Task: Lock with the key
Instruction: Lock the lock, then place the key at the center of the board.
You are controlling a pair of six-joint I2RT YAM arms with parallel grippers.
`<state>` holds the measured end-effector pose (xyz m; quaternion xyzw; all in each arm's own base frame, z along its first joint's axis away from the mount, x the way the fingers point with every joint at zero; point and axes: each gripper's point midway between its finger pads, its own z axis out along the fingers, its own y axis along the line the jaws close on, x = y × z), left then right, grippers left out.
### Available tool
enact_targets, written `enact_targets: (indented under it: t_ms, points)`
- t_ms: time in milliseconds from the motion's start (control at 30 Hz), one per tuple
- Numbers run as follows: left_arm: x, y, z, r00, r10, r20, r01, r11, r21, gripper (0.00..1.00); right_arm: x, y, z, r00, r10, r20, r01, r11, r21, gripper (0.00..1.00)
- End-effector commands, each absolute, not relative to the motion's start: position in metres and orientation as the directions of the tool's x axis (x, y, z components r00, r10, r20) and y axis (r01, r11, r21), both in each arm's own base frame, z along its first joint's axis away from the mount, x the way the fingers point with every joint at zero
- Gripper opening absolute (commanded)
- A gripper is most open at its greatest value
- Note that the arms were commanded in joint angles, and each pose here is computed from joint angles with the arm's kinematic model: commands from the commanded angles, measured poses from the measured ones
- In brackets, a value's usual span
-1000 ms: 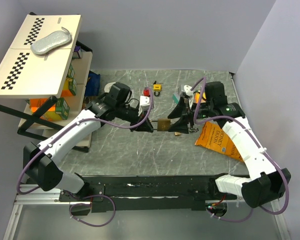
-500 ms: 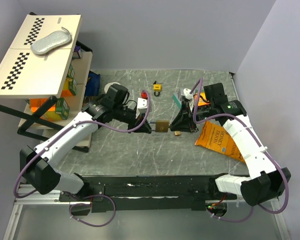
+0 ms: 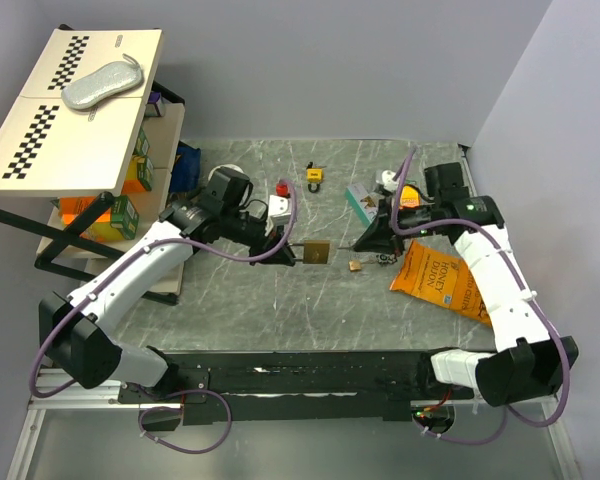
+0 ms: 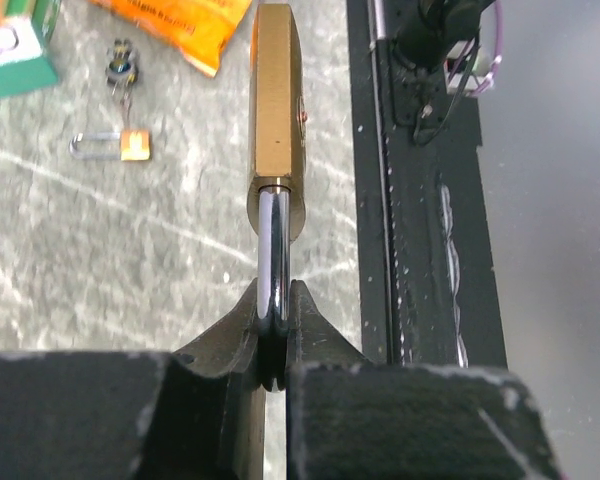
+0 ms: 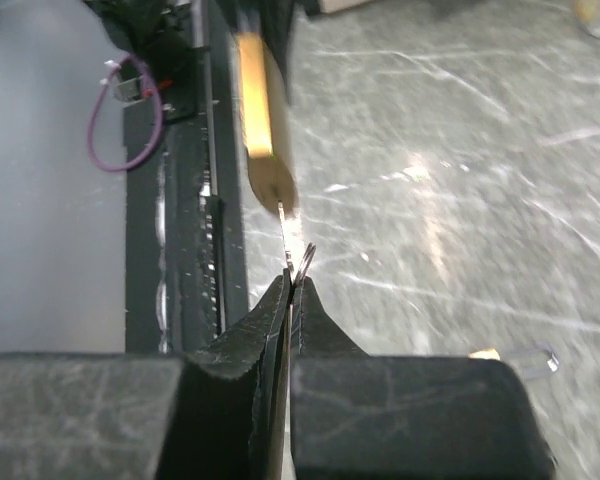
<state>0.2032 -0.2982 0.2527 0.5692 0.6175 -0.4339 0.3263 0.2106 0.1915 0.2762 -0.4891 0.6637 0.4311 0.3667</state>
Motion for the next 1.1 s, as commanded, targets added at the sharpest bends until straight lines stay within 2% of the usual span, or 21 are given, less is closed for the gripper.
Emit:
enact_targets:
  t_ms: [0,100,133,333,533,600,700,900,1000,1067]
  points:
    - [0.200,-0.291,0.278,-0.041,0.355,-0.934,0.993,-0.091,-0.079,0.01,0.222,0.170,0.286,-0.236,-0.329,-0.914,-0.965,0.192,0.180,0.00]
    - [0.202,-0.286,0.273,-0.060,0.363,-0.930,0.993,-0.076,-0.094,0.01,0.229,0.168,0.271,-0.269,-0.348,-0.898,-0.956,0.210,0.205,0.00]
    - [0.203,-0.285,0.271,-0.070,0.366,-0.928,0.992,-0.068,-0.102,0.01,0.242,0.169,0.264,-0.305,-0.343,-0.888,-0.941,0.254,0.225,0.00]
    - [0.213,-0.282,0.260,-0.118,0.369,-0.922,0.991,-0.011,-0.132,0.01,0.268,0.189,0.177,-0.585,-0.375,-0.719,-0.794,0.445,0.414,0.00]
    - [0.222,-0.272,0.247,-0.189,0.370,-0.909,0.982,0.065,-0.178,0.01,0.273,0.215,0.122,-0.745,-0.355,-0.564,-0.660,0.514,0.548,0.00]
    - [0.222,-0.270,0.242,-0.213,0.376,-0.902,0.977,0.075,-0.199,0.01,0.283,0.224,0.111,-0.757,-0.343,-0.556,-0.645,0.530,0.550,0.00]
    - [0.221,-0.268,0.237,-0.231,0.380,-0.896,0.973,0.082,-0.216,0.01,0.291,0.237,0.081,-0.821,-0.331,-0.465,-0.568,0.558,0.605,0.00]
    - [0.221,-0.264,0.234,-0.239,0.389,-0.890,0.971,0.095,-0.219,0.01,0.312,0.242,0.042,-0.836,-0.367,-0.408,-0.548,0.599,0.583,0.00]
    - [0.220,-0.262,0.232,-0.240,0.393,-0.888,0.971,0.099,-0.218,0.01,0.319,0.242,0.037,-0.827,-0.361,-0.432,-0.560,0.603,0.568,0.00]
    - [0.219,-0.261,0.230,-0.247,0.391,-0.887,0.969,0.104,-0.224,0.01,0.320,0.243,0.035,-0.829,-0.361,-0.428,-0.557,0.604,0.570,0.06]
